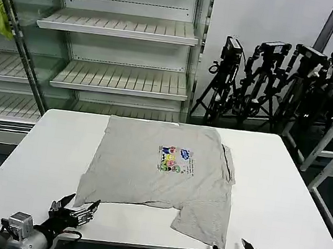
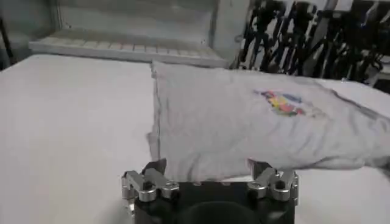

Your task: Fold and organize the clothes.

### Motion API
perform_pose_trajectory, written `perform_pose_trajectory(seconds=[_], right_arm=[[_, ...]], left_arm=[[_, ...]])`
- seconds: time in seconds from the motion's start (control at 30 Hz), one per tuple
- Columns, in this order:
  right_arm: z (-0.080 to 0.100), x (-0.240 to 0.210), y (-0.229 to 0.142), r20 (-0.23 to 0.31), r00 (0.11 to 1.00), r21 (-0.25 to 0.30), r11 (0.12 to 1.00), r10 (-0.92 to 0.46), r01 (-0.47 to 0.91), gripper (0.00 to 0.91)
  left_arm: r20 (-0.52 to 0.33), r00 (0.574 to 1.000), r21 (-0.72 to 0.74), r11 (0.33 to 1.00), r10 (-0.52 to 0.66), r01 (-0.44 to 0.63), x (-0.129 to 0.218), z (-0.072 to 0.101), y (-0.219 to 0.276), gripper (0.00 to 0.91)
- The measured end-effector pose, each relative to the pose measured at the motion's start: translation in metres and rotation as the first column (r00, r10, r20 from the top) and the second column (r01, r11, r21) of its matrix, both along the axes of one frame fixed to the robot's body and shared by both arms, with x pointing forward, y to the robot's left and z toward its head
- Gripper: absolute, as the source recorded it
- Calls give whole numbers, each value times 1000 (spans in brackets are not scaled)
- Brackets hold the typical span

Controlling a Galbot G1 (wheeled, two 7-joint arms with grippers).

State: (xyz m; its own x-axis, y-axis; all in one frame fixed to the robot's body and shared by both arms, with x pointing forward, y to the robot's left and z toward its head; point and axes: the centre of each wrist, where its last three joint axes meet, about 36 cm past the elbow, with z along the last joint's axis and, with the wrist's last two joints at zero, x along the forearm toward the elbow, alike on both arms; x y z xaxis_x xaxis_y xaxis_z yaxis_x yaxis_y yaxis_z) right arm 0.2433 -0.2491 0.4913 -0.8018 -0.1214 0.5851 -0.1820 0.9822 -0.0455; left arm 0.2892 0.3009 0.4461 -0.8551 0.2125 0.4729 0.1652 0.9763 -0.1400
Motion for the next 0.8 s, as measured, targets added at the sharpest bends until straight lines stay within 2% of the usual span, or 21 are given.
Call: perform_pose_trajectory(seconds=[0.4,0.47,0.53,0.6,0.63,0.67,0.7,0.73,0.77,0.8], right_arm=[[-13,6,4,-5,1000,6,1000,-4,4,907],[-15,6,5,-3,1000,6,1000,-4,4,907],[-16,7,6,-2,1000,6,1000,-3,3,907],[-18,8,7,-4,1000,8,1000,-1,1,907],[-18,7,7,-6,1000,8,1000,1,-1,856],[-19,7,8,-7,1000,9,1000,3,-3,746],[-19,7,8,-8,1000,10,1000,5,-5,695],[-20,7,9,-9,1000,10,1000,6,-6,574],[-20,7,9,-10,1000,11,1000,8,-8,494],[-21,7,9,-11,1000,13,1000,10,-10,413]], left_arm=[[-12,1000,21,1000,5,-4,5,-11,5,907],[-13,1000,23,1000,4,-4,5,-12,5,816],[-13,1000,24,1000,3,-3,5,-13,5,655],[-12,1000,27,1000,3,-3,5,-13,6,584],[-12,1000,28,1000,2,-2,5,-13,5,504],[-11,1000,28,1000,0,0,5,-13,5,413],[-10,1000,29,1000,-1,1,5,-12,5,353],[-10,1000,30,1000,-3,3,5,-12,5,312],[-9,1000,31,1000,-5,5,5,-12,5,312],[-9,1000,31,999,-7,7,4,-12,5,252]])
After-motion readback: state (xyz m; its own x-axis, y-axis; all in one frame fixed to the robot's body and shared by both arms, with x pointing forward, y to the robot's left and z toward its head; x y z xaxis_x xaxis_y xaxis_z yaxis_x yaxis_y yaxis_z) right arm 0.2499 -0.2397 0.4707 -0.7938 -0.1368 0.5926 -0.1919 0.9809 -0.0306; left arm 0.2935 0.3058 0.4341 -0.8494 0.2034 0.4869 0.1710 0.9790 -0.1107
